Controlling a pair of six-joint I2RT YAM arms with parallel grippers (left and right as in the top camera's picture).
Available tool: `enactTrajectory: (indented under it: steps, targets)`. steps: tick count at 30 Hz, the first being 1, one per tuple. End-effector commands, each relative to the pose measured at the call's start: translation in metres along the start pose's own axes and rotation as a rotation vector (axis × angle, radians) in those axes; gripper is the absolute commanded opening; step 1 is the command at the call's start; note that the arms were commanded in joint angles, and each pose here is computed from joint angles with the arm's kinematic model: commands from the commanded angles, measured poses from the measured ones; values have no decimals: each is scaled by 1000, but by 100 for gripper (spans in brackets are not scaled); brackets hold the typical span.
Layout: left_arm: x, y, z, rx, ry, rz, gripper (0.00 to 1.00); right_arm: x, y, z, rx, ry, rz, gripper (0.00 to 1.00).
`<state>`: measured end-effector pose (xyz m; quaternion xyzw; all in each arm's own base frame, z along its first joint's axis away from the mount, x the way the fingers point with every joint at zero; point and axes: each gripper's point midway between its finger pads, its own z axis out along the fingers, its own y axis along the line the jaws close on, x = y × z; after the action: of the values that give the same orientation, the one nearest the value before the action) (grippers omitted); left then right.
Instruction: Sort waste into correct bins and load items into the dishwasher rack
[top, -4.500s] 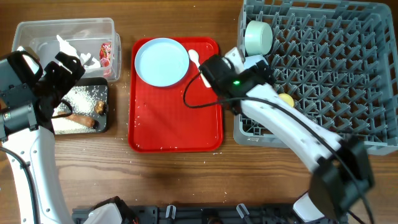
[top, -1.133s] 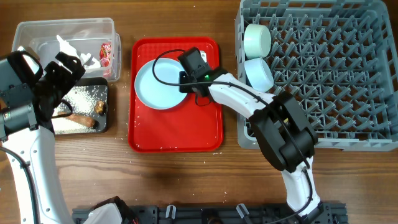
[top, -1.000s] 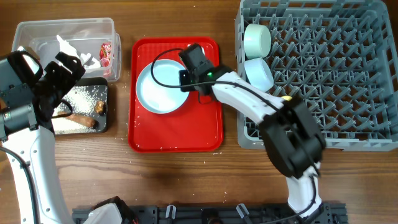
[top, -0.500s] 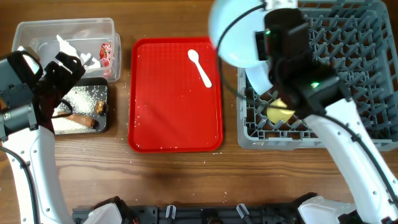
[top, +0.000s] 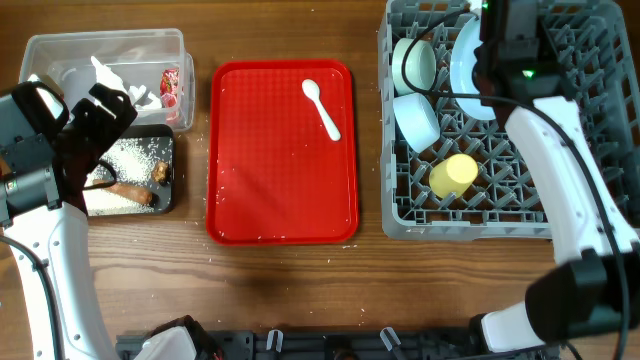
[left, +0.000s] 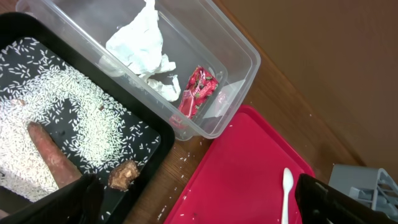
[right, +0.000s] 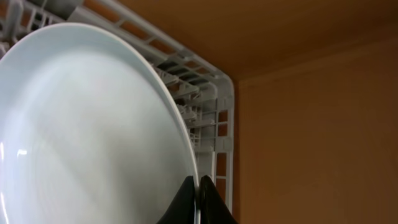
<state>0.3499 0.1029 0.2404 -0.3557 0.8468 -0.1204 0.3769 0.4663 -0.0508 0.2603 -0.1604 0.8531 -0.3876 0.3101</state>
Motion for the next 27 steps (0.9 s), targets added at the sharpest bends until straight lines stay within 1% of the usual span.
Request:
enactTrajectory:
  steps: [1, 4, 6, 7, 8, 9, 10, 11, 12, 15, 16, 18, 19, 20, 21, 23, 25, 27]
  targets:
    - [-3, -5, -2, 18, -6, 20, 100, 3, 14, 28, 35, 55, -98, 4]
    - [-3, -5, -2, 18, -5, 20, 100, 4, 29, 43, 24, 70, -118, 4]
    - [-3, -5, -2, 18, -5, 20, 100, 5, 35, 47, 12, 75, -119, 6]
    - [-3, -5, -2, 18, -5, 20, 100, 4, 38, 47, 1, 69, -110, 27]
    - [-3, -5, -2, 18, -5, 20, 100, 3, 38, 47, 0, 66, -83, 56]
    - [-3, -5, -2, 18, -5, 20, 100, 2, 36, 46, 6, 59, -35, 79]
    - [-3, -5, -2, 18, -5, 20, 100, 0, 32, 43, 9, 48, 19, 91]
    - [-3, -5, -2, 18, -5, 20, 100, -2, 30, 39, 5, 38, 42, 97]
    - [-3, -5, -2, 18, -5, 20, 100, -6, 30, 32, -21, 14, 67, 100]
    - [-3, -5, -2, 18, -5, 20, 100, -23, 43, 0, -177, -83, 174, 100]
    - [-3, -5, -2, 18, -5, 20, 100, -39, 59, -27, -339, -165, 258, 100]
    - [-3, -5, -2, 18, -5, 20, 100, -64, 87, -72, -619, -286, 345, 100]
    - [-3, -5, -2, 18, -5, 20, 100, -82, 104, -114, -858, -387, 386, 100]
    - [-3, -5, -2, 18, -5, 20, 100, -97, 113, -145, -1031, -462, 416, 100]
    - [-3, -5, -2, 18, -6, 20, 100, -108, 116, -165, -1144, -508, 458, 100]
    - [-3, -5, -2, 18, -6, 20, 100, -121, 124, -171, -1187, -525, 492, 98]
    - [-3, -5, -2, 18, -6, 20, 100, -135, 148, -160, -1120, -504, 505, 94]
    - [-3, -5, -2, 18, -6, 20, 100, -147, 183, -146, -1016, -472, 501, 94]
